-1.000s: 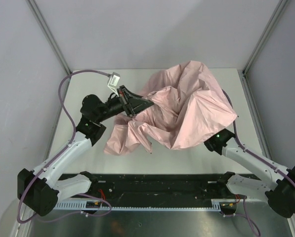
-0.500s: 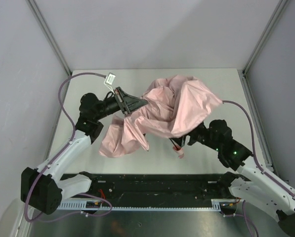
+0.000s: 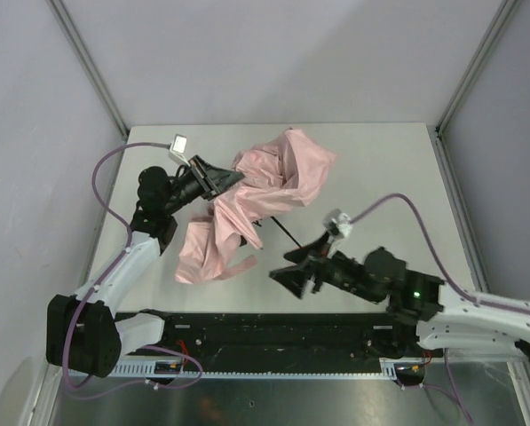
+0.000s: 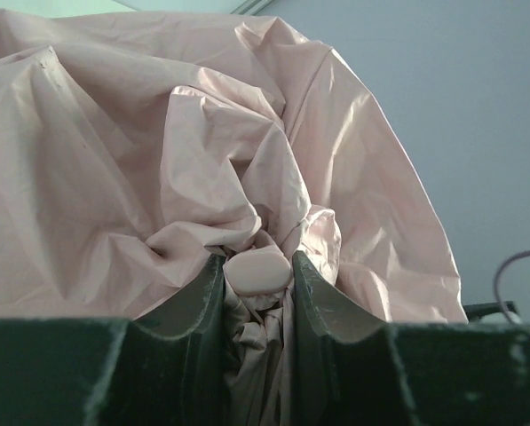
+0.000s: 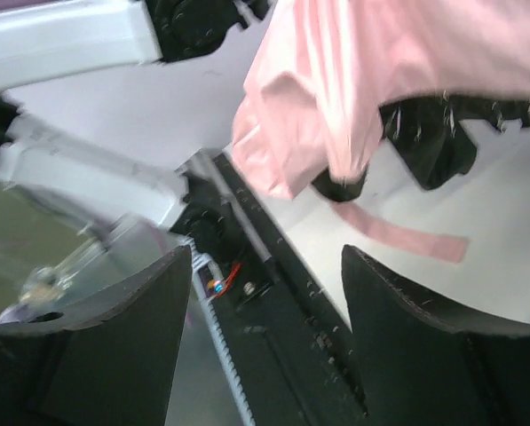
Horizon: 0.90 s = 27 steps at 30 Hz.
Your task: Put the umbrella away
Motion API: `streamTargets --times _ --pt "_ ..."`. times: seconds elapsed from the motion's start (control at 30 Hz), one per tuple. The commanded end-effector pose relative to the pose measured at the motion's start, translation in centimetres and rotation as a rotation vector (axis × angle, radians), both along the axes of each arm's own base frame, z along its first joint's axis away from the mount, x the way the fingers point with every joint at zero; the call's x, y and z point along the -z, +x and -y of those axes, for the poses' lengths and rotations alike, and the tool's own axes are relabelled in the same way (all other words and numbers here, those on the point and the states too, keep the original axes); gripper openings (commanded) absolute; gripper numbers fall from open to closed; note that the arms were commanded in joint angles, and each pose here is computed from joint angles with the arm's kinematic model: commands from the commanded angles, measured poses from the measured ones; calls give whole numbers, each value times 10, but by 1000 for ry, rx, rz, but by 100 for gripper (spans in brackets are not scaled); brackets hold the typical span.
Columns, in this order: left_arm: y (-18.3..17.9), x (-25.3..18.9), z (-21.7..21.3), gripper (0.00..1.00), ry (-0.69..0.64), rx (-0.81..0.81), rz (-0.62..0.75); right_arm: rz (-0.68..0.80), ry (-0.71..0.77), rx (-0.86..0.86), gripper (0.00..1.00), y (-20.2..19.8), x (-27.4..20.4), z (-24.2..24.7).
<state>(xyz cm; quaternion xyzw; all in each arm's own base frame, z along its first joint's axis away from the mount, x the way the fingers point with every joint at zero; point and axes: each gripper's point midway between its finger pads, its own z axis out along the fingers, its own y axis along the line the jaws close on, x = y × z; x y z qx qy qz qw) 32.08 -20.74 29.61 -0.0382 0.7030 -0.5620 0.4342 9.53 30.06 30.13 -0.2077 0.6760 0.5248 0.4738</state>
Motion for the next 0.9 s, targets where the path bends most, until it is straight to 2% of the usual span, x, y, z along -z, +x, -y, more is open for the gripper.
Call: streamTargets --times 0.0,0.07,0.13,0.23,0.33,0.53,0.6,0.7,0.77,0.87 --pt "0 -28 -5 0 1 -34 107 131 -61 296 72 54 -46 -25" --pt "-1 -29 -5 0 7 -32 111 164 -182 331 71 66 -36 -40" --pt "-2 -30 -5 0 10 -30 116 199 -238 333 69 71 -35 -53" --pt "-4 -32 -4 0 12 -20 123 232 -287 333 63 77 -31 -64" --pt "-6 -35 -2 0 10 1 129 256 -323 313 52 79 -24 -74" --pt "-11 -43 1 0 24 37 173 272 -391 225 40 70 -6 -86" --pt "-14 -46 3 0 33 53 195 277 -389 150 34 60 -4 -92" --pt "-21 -53 7 0 47 88 249 289 -353 -3 7 36 -12 -104" --pt "-26 -58 10 0 60 111 298 271 -288 -135 2 11 -26 -115" --pt "-36 -65 17 0 74 149 376 179 -107 -345 0 -30 -60 -130"
